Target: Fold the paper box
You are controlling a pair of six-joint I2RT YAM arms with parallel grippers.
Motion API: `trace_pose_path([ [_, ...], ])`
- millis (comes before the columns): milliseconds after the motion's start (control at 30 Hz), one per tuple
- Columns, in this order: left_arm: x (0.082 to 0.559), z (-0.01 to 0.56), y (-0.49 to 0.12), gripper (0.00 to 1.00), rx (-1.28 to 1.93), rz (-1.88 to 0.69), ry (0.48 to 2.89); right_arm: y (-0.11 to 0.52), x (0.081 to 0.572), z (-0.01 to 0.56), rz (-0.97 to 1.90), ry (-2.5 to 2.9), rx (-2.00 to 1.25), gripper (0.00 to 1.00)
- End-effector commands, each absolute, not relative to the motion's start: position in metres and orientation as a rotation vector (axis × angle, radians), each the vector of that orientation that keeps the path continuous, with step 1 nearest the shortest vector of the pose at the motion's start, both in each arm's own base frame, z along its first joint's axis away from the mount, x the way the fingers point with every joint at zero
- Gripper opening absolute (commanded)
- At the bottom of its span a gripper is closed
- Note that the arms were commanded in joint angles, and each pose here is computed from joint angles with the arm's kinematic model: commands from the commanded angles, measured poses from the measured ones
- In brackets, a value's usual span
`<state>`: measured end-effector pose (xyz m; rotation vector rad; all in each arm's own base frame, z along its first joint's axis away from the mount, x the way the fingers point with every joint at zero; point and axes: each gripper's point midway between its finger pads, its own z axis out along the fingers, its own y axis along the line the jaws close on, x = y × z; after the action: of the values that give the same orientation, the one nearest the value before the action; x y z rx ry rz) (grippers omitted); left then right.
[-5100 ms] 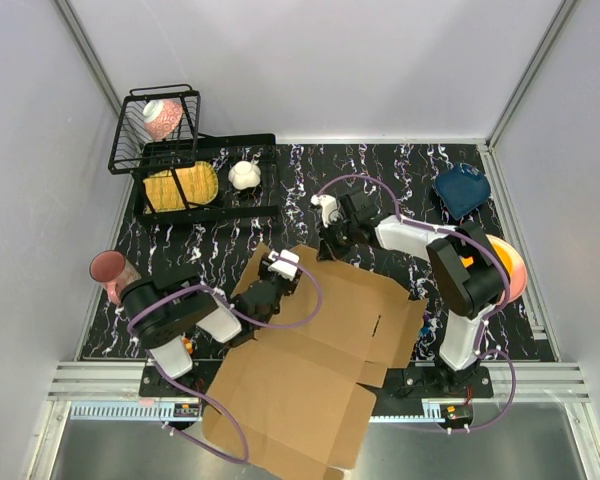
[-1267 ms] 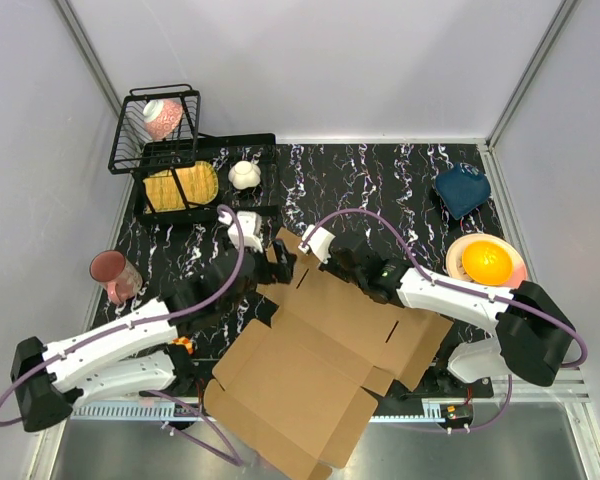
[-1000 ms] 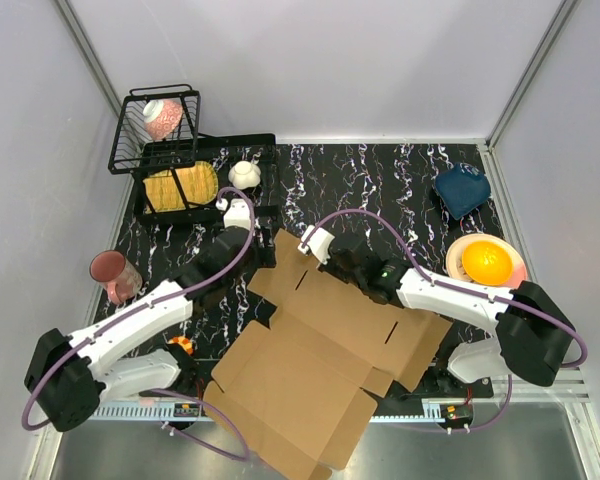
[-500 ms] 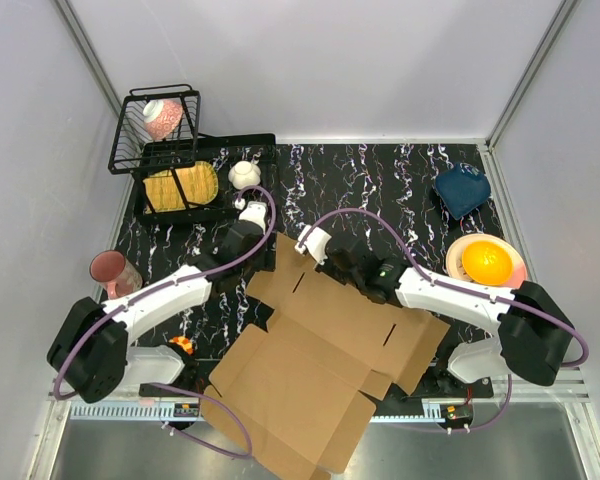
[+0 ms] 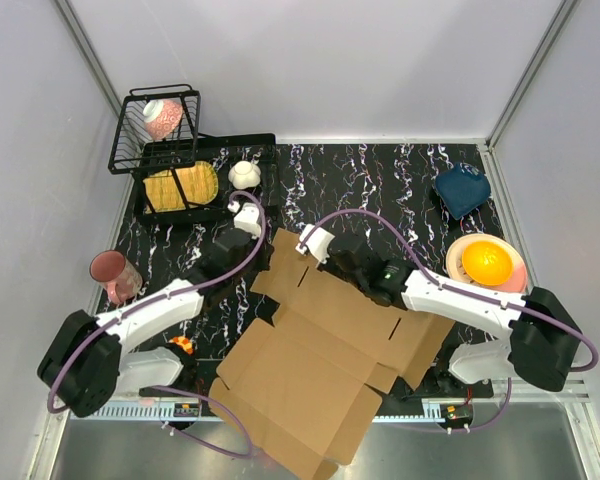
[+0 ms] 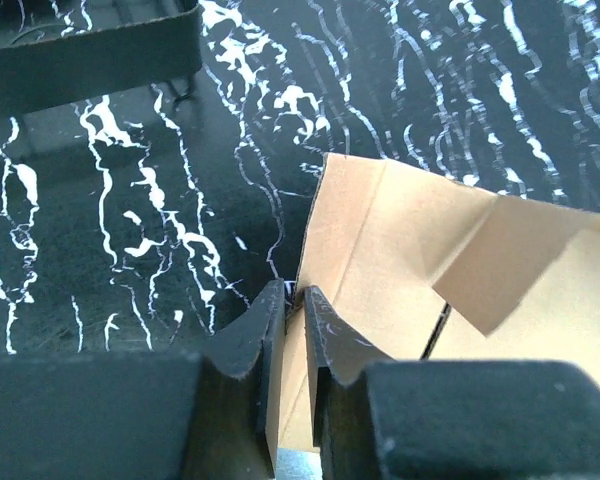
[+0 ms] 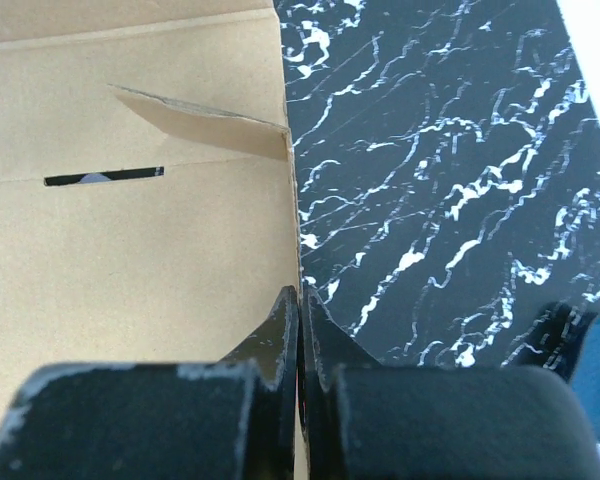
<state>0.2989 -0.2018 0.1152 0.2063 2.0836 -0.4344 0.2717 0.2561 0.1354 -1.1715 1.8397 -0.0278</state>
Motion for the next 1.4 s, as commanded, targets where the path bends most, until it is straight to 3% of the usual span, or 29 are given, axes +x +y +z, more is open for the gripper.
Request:
trace_pose_path([
  [0, 0.299, 0.165, -0.222, 0.13, 0.185, -0.626, 1.844, 0.255, 0.289, 0.189, -0.127, 1.712, -1.092, 0.00],
  [233, 0.285, 0.190, -0.220, 0.14, 0.085, -0.636, 1.624, 0.253, 0.303, 0.225, -0.341, 1.544, -1.118, 0.00],
  [567, 0.273, 0.181, -0.223, 0.18, -0.081, -0.671, 1.488, 0.272, 0.297, 0.258, -0.610, 1.296, -1.122, 0.00],
  [767, 0.266, 0.181, -0.224, 0.24, -0.060, -0.663, 1.483, 0.266, 0.284, 0.235, -0.604, 1.339, -1.145, 0.00],
  [1000, 0.256, 0.168, -0.209, 0.38, -0.065, -0.647, 1.526, 0.264, 0.257, 0.196, -0.557, 1.396, -1.151, 0.00],
  [1367, 0.244, 0.160, -0.216, 0.46, -0.036, -0.712, 1.535, 0.270, 0.238, 0.179, -0.616, 1.353, -1.146, 0.00],
])
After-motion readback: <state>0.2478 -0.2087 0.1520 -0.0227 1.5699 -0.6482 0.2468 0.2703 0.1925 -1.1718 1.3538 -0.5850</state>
